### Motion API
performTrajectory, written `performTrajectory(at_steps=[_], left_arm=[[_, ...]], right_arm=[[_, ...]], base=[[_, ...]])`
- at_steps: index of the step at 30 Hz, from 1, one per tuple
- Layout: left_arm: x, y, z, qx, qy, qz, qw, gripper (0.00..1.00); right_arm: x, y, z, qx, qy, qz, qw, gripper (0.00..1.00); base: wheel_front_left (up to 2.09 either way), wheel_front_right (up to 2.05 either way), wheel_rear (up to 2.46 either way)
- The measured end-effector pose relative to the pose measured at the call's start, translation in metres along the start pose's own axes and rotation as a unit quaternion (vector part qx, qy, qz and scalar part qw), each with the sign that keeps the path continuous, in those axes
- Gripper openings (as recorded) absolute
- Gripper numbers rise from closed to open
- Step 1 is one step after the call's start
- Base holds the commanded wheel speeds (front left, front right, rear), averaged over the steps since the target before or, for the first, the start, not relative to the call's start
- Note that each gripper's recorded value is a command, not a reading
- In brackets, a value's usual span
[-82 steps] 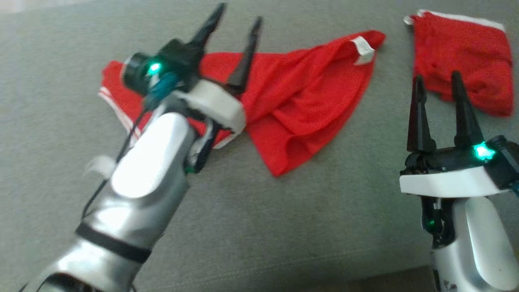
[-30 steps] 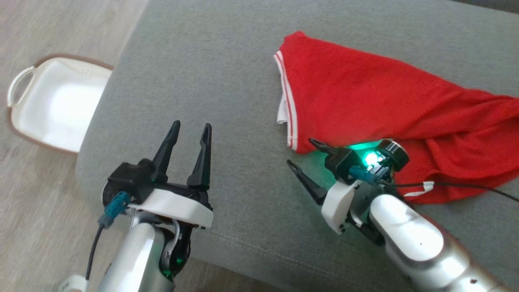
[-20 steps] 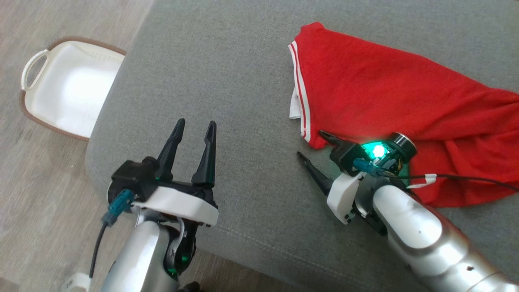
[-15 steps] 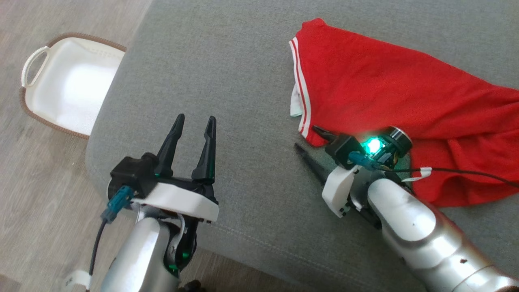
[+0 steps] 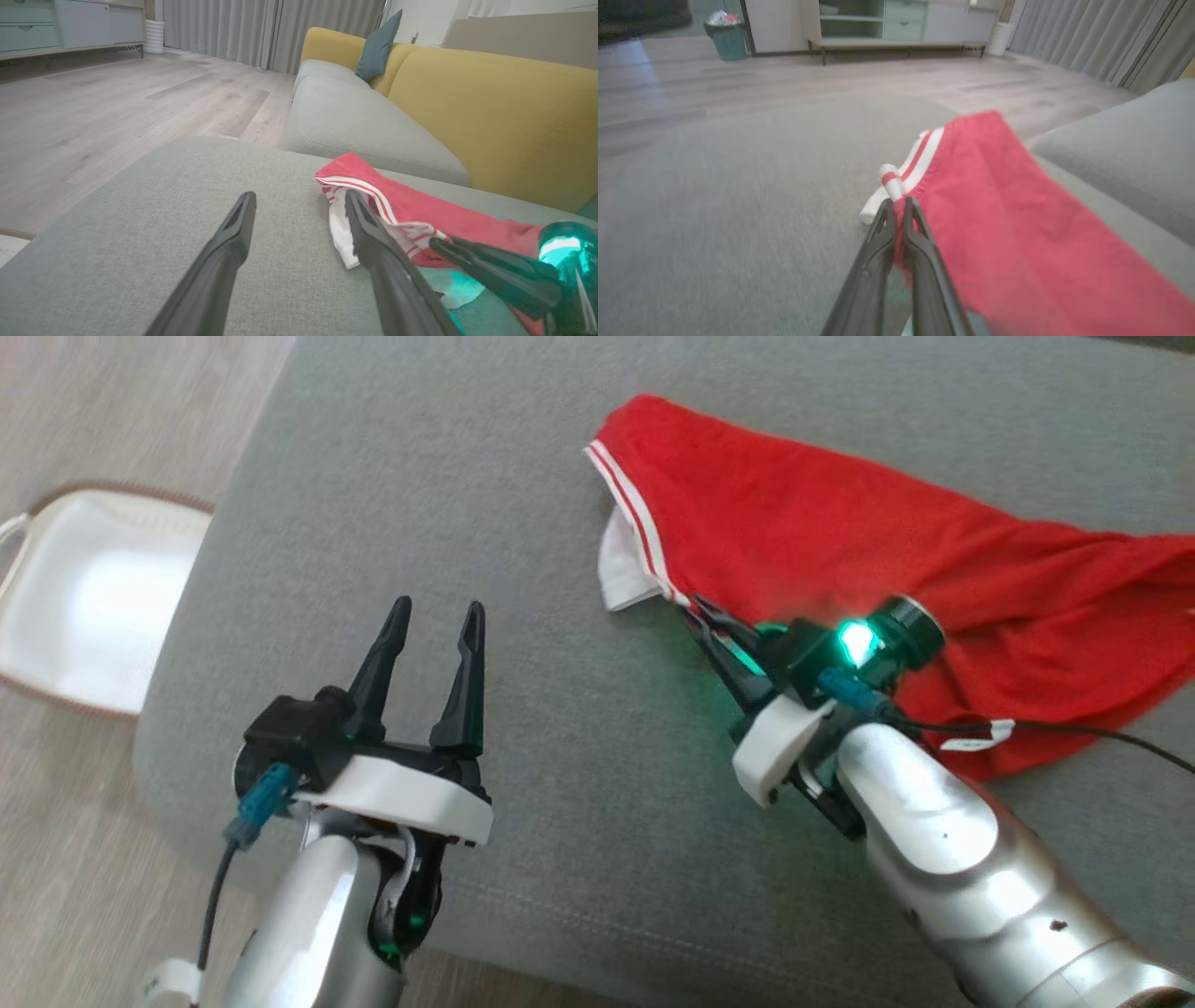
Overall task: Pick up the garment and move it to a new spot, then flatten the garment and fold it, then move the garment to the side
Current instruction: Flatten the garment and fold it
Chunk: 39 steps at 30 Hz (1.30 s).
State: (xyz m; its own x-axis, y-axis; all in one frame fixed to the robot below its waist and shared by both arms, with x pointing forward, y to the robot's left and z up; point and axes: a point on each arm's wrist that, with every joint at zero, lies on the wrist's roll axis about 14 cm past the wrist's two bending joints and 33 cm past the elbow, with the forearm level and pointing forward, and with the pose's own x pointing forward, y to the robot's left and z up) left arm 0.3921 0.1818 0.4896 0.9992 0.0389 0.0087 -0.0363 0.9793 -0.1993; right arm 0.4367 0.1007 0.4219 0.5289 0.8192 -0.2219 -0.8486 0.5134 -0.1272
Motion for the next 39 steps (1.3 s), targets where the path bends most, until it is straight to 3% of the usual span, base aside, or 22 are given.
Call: performTrajectory(at_steps=[5, 13, 16, 21, 23, 28, 33, 39], left_arm=[[0.001, -0.011, 0.008, -0.006, -0.013, -0.017, 1.0, 1.0], [-0.003, -0.017, 0.009, -0.012, -0.012, -0.025, 1.0, 1.0], [-0.006, -0.011, 0.005, -0.016, -0.006, -0.014, 1.0, 1.0], [-0.009, -0.002, 0.004, -0.017, 0.0, 0.001, 1.0, 1.0], [-0.009, 0.002, 0.002, -0.015, 0.005, 0.008, 1.0, 1.0], [-0.007, 0.009, -0.004, -0.011, 0.013, 0.02, 1.0, 1.0], [0.0, 0.004, -0.009, -0.012, 0.018, 0.01, 1.0, 1.0], [0.012, -0.009, -0.003, -0.009, 0.004, -0.013, 1.0, 1.0]], right_arm=[[-0.009, -0.022, 0.056, -0.032, -0.071, -0.026, 0.997, 0.0], [-0.005, -0.121, 0.15, -0.155, -0.102, -0.082, 0.979, 0.0], [0.005, -0.148, 0.159, -0.185, -0.078, -0.089, 0.976, 0.0], [0.025, -0.191, 0.14, -0.205, -0.011, -0.112, 0.972, 0.0], [0.031, -0.213, 0.132, -0.215, 0.018, -0.131, 0.968, 1.0], [0.036, -0.249, 0.14, -0.197, 0.017, -0.177, 0.964, 1.0], [0.041, -0.237, 0.145, -0.192, -0.006, -0.169, 0.967, 1.0], [0.007, -0.254, 0.145, -0.174, -0.03, -0.202, 0.963, 1.0]], base=[[0.0, 0.0, 0.0], [0.0, 0.0, 0.0], [0.0, 0.0, 0.0], [0.0, 0.0, 0.0], [0.0, 0.0, 0.0], [0.0, 0.0, 0.0], [0.0, 0.0, 0.0], [0.0, 0.0, 0.0]])
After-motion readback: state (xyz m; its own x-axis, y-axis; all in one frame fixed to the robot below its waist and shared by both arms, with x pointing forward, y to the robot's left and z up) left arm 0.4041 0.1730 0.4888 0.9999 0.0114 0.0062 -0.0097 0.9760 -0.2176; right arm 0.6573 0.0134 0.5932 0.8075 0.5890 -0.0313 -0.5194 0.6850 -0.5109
